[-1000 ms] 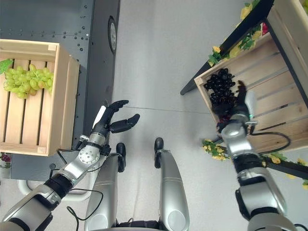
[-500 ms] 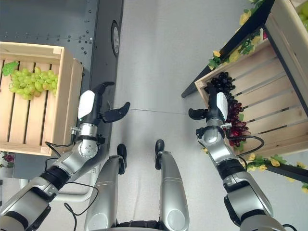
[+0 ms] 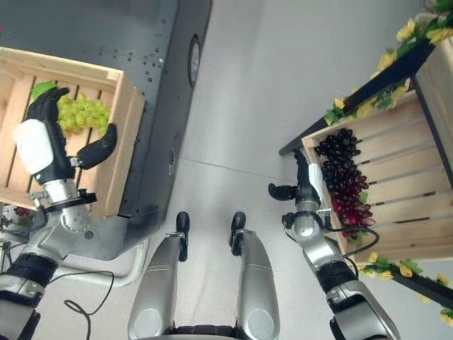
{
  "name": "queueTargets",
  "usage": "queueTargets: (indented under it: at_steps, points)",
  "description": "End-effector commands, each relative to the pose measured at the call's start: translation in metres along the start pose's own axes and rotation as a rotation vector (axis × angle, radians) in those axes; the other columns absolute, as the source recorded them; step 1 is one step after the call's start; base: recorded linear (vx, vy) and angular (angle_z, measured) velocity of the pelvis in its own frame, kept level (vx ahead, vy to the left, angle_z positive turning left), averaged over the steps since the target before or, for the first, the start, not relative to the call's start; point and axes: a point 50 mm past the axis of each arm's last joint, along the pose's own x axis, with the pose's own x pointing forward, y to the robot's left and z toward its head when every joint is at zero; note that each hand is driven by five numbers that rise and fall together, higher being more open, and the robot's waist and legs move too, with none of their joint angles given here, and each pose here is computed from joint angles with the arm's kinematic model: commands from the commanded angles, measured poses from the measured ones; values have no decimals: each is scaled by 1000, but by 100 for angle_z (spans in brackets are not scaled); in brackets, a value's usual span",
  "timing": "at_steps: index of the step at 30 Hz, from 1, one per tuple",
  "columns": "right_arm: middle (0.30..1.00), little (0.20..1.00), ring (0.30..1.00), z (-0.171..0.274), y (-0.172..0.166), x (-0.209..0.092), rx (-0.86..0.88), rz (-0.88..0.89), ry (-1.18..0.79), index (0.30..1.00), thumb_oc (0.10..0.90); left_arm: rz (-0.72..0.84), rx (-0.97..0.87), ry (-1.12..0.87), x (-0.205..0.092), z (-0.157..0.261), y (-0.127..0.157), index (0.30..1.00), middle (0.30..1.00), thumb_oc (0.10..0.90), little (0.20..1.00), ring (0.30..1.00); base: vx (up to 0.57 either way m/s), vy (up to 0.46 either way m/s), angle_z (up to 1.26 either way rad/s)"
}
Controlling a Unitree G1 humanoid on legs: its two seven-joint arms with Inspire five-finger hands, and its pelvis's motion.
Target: Pick up the fruits from the basket on one side to the basket on the other side
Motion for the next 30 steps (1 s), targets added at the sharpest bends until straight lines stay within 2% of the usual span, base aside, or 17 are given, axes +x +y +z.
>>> queueTargets:
  at_steps: [1, 6, 14, 16, 25, 30]
  points:
    - [900, 900, 900, 32, -23, 14, 76, -49, -169, 900, 800, 213, -160, -48, 25, 16, 23, 900, 900, 800, 900, 900, 20, 41, 14]
    - [900, 900, 900, 42, -20, 21, 72, 0, -185, 900, 800, 224, -90, -1, 52, 6, 33, 900, 900, 800, 900, 900, -11, 39, 13]
    - [900, 900, 900, 51, -19, 24, 39, 60, -207, 900, 800, 98, 179, -31, 85, -3, 43, 900, 900, 800, 900, 900, -8, 47, 1]
    - [900, 900, 900, 48, -22, 27, 23, 77, -190, 900, 800, 62, 312, -68, 99, -1, 47, 900, 900, 800, 900, 900, -26, 99, 1]
    - [900, 900, 900, 37, -32, 29, 7, 104, -167, 900, 800, 16, 561, -120, 141, 17, 60, 900, 900, 800, 900, 900, 8, 75, 3]
    - [900, 900, 900, 37, -33, 30, 10, 113, -170, 900, 800, -31, 765, -172, 161, 31, 70, 900, 900, 800, 900, 900, 24, 59, 1]
